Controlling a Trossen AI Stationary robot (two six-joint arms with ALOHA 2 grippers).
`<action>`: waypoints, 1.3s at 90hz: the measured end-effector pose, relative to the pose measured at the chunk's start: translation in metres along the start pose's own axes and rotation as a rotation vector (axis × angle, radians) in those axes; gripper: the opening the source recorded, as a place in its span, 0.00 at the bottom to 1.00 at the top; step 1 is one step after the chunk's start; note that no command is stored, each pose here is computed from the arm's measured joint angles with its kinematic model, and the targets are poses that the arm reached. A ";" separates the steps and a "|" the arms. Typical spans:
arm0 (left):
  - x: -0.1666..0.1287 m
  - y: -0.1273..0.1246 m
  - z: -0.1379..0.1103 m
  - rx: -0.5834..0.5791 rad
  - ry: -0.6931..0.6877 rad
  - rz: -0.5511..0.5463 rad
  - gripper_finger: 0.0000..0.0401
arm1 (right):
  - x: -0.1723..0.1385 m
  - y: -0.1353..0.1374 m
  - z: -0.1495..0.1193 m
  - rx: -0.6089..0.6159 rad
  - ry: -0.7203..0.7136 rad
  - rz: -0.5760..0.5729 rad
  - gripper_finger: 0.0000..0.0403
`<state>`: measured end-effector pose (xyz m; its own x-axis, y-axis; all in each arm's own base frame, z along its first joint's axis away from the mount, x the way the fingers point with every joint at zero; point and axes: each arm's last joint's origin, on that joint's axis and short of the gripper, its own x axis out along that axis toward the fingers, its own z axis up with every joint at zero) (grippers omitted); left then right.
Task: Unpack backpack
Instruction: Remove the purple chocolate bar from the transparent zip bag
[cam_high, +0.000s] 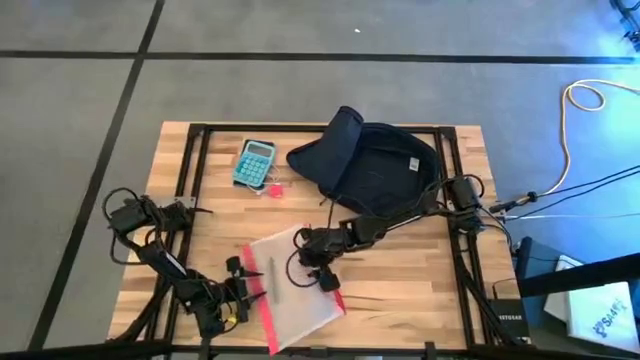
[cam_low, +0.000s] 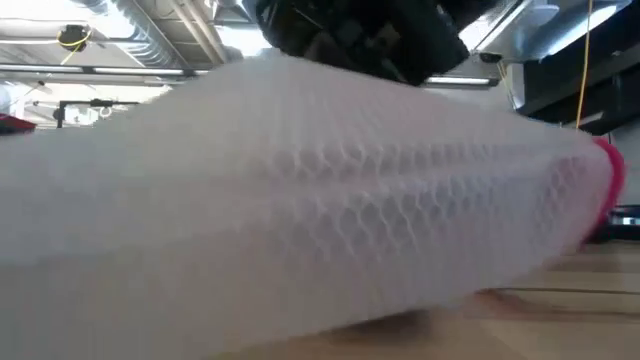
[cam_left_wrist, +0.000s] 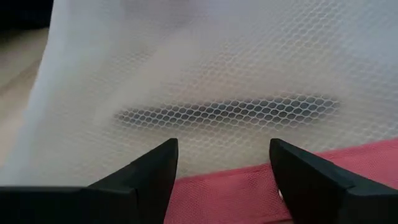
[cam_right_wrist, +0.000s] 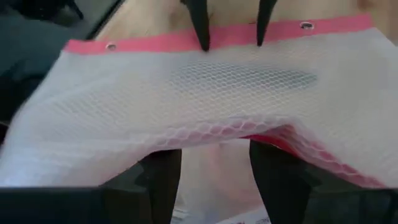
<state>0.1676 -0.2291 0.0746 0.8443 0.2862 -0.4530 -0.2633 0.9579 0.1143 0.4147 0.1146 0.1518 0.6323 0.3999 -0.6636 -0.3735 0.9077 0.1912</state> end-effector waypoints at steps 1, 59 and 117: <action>0.000 0.000 0.000 0.000 0.000 0.000 0.60 | 0.000 0.001 0.000 0.001 0.010 -0.003 0.43; 0.000 0.000 0.001 -0.006 -0.004 -0.002 0.60 | 0.002 0.033 -0.015 -0.011 0.244 0.011 0.43; 0.000 0.000 0.000 -0.002 -0.002 0.002 0.60 | 0.001 0.044 -0.014 -0.596 0.153 0.347 0.43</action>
<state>0.1678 -0.2290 0.0749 0.8450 0.2879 -0.4507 -0.2656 0.9574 0.1136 0.3896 0.1527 0.1497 0.3233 0.5915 -0.7386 -0.8721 0.4892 0.0100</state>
